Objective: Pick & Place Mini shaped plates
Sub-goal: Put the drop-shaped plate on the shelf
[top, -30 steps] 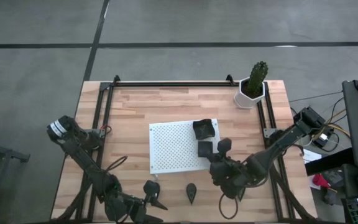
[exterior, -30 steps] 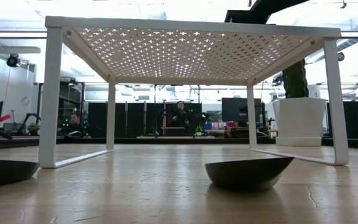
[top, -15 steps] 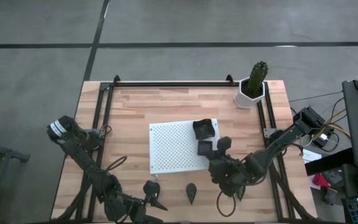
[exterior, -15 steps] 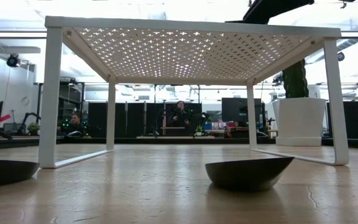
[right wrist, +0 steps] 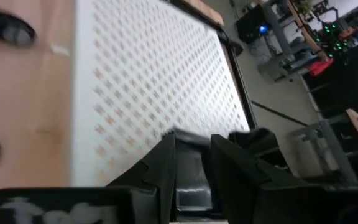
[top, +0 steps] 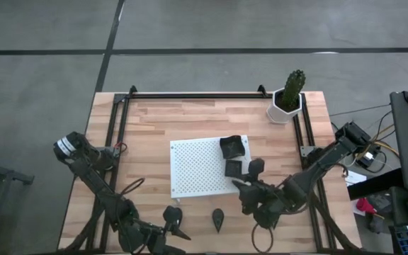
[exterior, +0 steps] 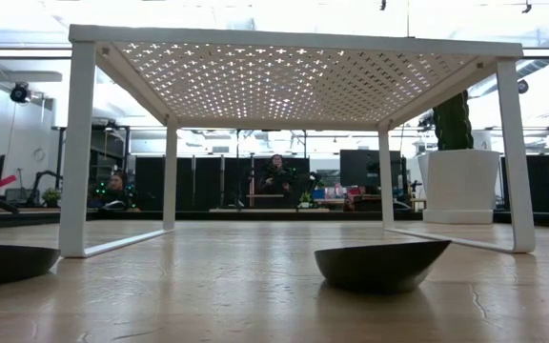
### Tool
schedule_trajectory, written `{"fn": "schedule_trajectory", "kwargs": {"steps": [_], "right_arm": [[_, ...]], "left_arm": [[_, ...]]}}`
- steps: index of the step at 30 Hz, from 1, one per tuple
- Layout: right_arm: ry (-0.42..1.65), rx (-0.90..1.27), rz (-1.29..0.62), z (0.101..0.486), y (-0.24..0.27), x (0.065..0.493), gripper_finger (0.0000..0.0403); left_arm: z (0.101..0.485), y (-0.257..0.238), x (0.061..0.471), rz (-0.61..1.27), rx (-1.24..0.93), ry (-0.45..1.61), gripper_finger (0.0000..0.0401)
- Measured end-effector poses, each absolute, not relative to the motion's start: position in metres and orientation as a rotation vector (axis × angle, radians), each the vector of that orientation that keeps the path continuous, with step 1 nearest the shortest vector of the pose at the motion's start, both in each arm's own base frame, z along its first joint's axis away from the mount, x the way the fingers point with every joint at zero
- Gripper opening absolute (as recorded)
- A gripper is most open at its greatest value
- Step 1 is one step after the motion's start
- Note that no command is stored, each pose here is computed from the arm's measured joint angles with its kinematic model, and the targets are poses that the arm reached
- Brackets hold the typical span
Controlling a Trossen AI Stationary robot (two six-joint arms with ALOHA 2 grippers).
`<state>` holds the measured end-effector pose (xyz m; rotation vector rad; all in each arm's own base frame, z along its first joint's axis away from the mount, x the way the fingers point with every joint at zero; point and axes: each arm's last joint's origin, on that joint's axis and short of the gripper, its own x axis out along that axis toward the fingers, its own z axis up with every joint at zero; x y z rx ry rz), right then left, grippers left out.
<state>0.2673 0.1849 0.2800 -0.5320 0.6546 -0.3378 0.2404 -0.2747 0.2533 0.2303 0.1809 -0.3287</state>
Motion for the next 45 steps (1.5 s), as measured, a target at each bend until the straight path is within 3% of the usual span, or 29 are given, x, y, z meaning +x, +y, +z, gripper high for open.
{"fn": "schedule_trajectory", "kwargs": {"steps": [8,15,25,33,39,45], "right_arm": [[0.598,-0.432,-0.316,0.29,0.2,0.261,0.0079],[0.577,-0.395,-0.25,0.278,0.222,0.239,0.0014],[0.436,-0.289,-0.045,0.268,0.28,0.203,0.0008],[0.43,-0.103,-0.034,0.259,0.296,0.189,0.0008],[0.568,0.201,-0.119,0.247,0.287,0.182,0.0008],[0.857,0.447,-0.387,0.228,0.264,0.162,0.0008]], "left_arm": [[0.253,-0.275,0.24,-0.329,0.24,0.179,0.0202],[0.253,-0.275,0.24,-0.33,0.242,0.179,0.0202],[0.247,-0.266,0.244,-0.264,0.238,0.216,0.0202],[0.243,-0.264,0.245,-0.245,0.153,0.229,0.0202],[0.243,-0.264,0.245,-0.243,0.127,0.233,0.0202],[0.243,-0.263,0.245,-0.24,0.123,0.232,0.0202]]}}
